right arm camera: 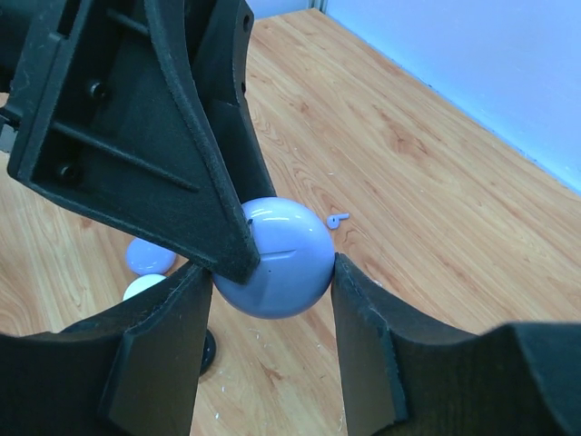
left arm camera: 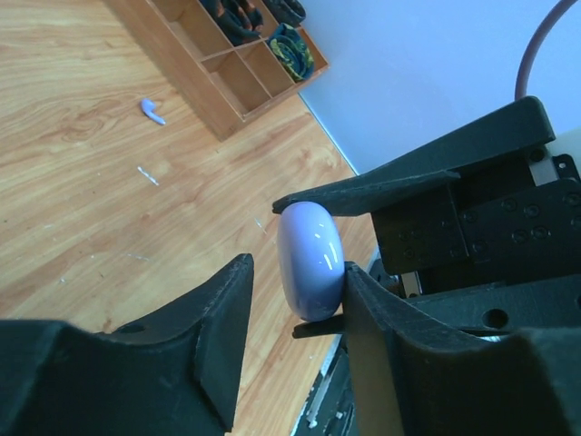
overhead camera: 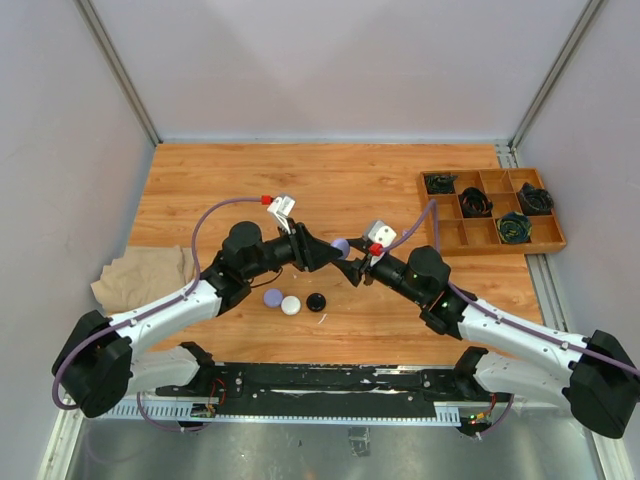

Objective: Insert the wireless bluetooth earbuds into the charging case
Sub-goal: Pick up the charging case at the center of the board, then open the charging case.

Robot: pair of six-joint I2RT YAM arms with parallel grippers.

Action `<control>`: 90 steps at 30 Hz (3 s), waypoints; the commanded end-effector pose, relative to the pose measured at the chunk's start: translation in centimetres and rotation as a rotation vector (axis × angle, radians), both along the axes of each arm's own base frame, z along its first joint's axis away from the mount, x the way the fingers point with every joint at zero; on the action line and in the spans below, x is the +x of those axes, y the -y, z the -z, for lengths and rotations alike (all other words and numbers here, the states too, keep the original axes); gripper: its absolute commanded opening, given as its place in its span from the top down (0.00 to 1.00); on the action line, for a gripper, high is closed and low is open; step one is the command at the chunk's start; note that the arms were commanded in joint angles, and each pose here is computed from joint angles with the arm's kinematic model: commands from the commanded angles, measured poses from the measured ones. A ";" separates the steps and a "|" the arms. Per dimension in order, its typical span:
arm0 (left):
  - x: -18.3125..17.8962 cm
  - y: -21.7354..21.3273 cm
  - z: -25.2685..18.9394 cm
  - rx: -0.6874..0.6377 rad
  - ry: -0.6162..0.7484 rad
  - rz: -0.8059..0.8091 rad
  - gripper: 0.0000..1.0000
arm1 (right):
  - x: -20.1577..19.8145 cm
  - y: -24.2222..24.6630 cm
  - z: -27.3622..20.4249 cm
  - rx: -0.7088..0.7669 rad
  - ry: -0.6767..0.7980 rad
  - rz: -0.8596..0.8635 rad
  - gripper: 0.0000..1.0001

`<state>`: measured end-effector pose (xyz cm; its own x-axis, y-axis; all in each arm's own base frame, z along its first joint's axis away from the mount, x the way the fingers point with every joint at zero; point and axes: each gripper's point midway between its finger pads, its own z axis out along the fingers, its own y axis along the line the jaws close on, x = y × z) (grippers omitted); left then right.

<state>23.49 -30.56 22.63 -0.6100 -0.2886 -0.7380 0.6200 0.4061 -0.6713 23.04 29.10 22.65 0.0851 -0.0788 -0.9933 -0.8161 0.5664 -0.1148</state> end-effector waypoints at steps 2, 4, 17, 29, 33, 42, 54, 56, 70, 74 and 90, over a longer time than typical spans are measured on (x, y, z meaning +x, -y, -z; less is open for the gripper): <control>-0.4 0.7 -0.9 -0.027 0.036 0.033 0.60 | -0.3 -0.2 -0.9 0.034 0.039 0.002 0.58; -0.4 0.8 -1.0 -0.024 0.046 0.037 0.66 | -0.3 -0.2 -0.7 0.027 0.038 0.002 0.56; -0.6 0.5 -2.0 0.071 0.208 0.081 0.94 | -2.1 0.4 -0.3 -0.108 0.064 -0.127 0.27; -3.6 0.9 -2.9 0.208 0.467 0.355 0.95 | -4.4 1.7 -1.4 -0.109 0.040 -0.328 0.24; -4.5 0.9 -2.8 0.221 0.521 0.422 0.95 | -4.7 2.1 -1.8 -0.087 0.034 -0.358 0.26; -4.9 1.0 -3.3 0.227 0.640 0.466 0.95 | -5.3 2.4 -2.9 0.028 -0.014 -0.464 0.37; -5.2 1.1 -4.3 0.210 0.700 0.486 0.96 | -5.4 2.0 -1.7 0.043 -0.068 -0.533 0.52; -5.3 1.1 -4.5 0.204 0.705 0.491 0.96 | -5.4 2.0 -1.6 0.045 -0.075 -0.543 0.53; -5.8 1.4 -4.9 0.176 0.719 0.521 0.96 | -5.2 1.4 -1.0 0.058 -0.108 -0.578 0.64; -5.8 1.4 -5.0 0.173 0.718 0.524 0.96 | -5.2 1.3 -0.9 0.062 -0.116 -0.588 0.66; -5.6 1.2 -4.7 0.195 0.699 0.505 0.84 | -5.7 1.4 -1.7 0.083 -0.102 -0.608 0.89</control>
